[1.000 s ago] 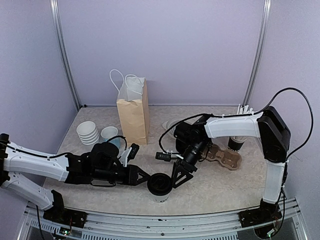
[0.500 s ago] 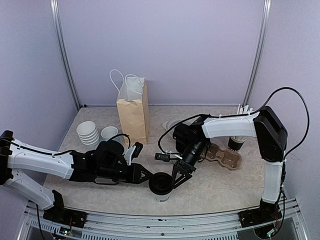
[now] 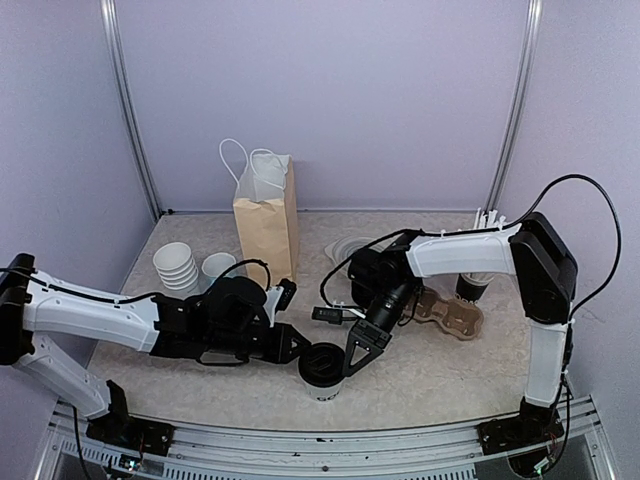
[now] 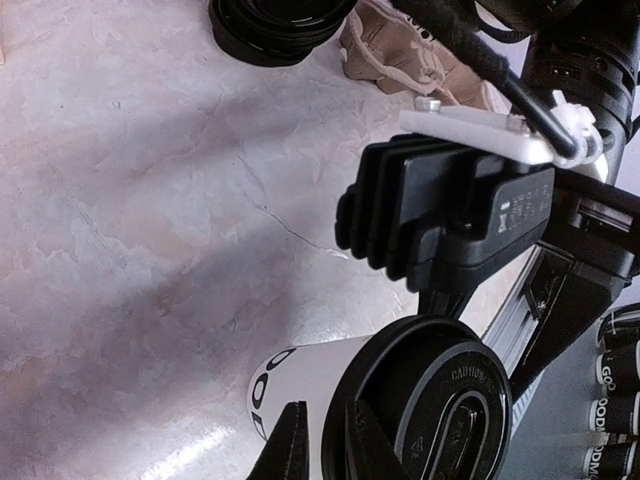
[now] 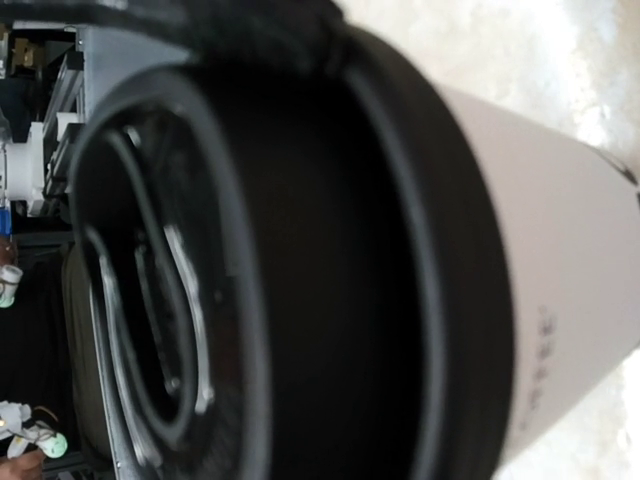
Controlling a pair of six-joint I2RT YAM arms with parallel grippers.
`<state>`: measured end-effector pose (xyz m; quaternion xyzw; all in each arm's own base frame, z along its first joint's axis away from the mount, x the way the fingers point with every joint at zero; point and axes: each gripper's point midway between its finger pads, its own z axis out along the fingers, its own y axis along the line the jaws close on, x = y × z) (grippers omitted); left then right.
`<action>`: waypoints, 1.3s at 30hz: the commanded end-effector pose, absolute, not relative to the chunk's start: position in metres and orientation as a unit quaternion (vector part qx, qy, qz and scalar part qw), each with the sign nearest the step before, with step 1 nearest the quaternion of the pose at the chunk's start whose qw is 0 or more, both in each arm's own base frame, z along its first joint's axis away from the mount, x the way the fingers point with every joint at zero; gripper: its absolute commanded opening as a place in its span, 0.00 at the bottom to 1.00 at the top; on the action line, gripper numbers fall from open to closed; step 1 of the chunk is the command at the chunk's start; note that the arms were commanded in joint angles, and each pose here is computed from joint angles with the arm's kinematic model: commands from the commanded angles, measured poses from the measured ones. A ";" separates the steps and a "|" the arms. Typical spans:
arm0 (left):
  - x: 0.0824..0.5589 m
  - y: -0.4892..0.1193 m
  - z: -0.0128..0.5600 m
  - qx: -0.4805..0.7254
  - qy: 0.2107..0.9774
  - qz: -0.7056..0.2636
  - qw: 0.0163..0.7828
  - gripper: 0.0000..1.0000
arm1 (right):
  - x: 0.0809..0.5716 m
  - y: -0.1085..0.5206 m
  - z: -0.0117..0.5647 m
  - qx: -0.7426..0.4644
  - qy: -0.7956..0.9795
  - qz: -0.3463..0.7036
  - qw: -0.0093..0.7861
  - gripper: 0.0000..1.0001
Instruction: Pack the takeout coffee
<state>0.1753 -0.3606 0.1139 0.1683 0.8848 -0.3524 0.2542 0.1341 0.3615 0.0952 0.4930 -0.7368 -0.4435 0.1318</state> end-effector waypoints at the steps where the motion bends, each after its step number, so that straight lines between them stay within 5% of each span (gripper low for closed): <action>1: 0.159 -0.329 0.060 0.200 0.926 -0.251 0.198 0.14 | 0.174 0.326 -0.014 0.546 -0.798 -0.239 0.089 0.45; 6: 0.161 -0.336 0.071 0.206 0.921 -0.256 0.210 0.15 | 0.180 0.340 0.016 0.570 -0.775 -0.270 0.051 0.43; 14: 0.189 -0.364 0.155 0.210 0.870 -0.306 0.324 0.24 | 0.180 0.364 0.118 0.626 -0.700 -0.339 -0.052 0.69; 23: 0.208 -0.367 0.215 0.223 0.836 -0.287 0.412 0.40 | 0.185 0.354 0.170 0.676 -0.655 -0.307 -0.141 0.79; 27: 0.235 -0.341 0.258 0.214 0.807 -0.220 0.505 0.60 | 0.188 0.361 0.200 0.702 -0.611 -0.305 -0.203 0.88; 31: 0.263 -0.307 0.295 0.156 0.777 -0.181 0.583 0.95 | 0.183 0.370 0.212 0.725 -0.568 -0.310 -0.238 1.00; 39: 0.303 -0.261 0.315 0.030 0.773 -0.219 0.595 0.92 | 0.150 0.398 0.187 0.779 -0.509 -0.294 -0.219 0.95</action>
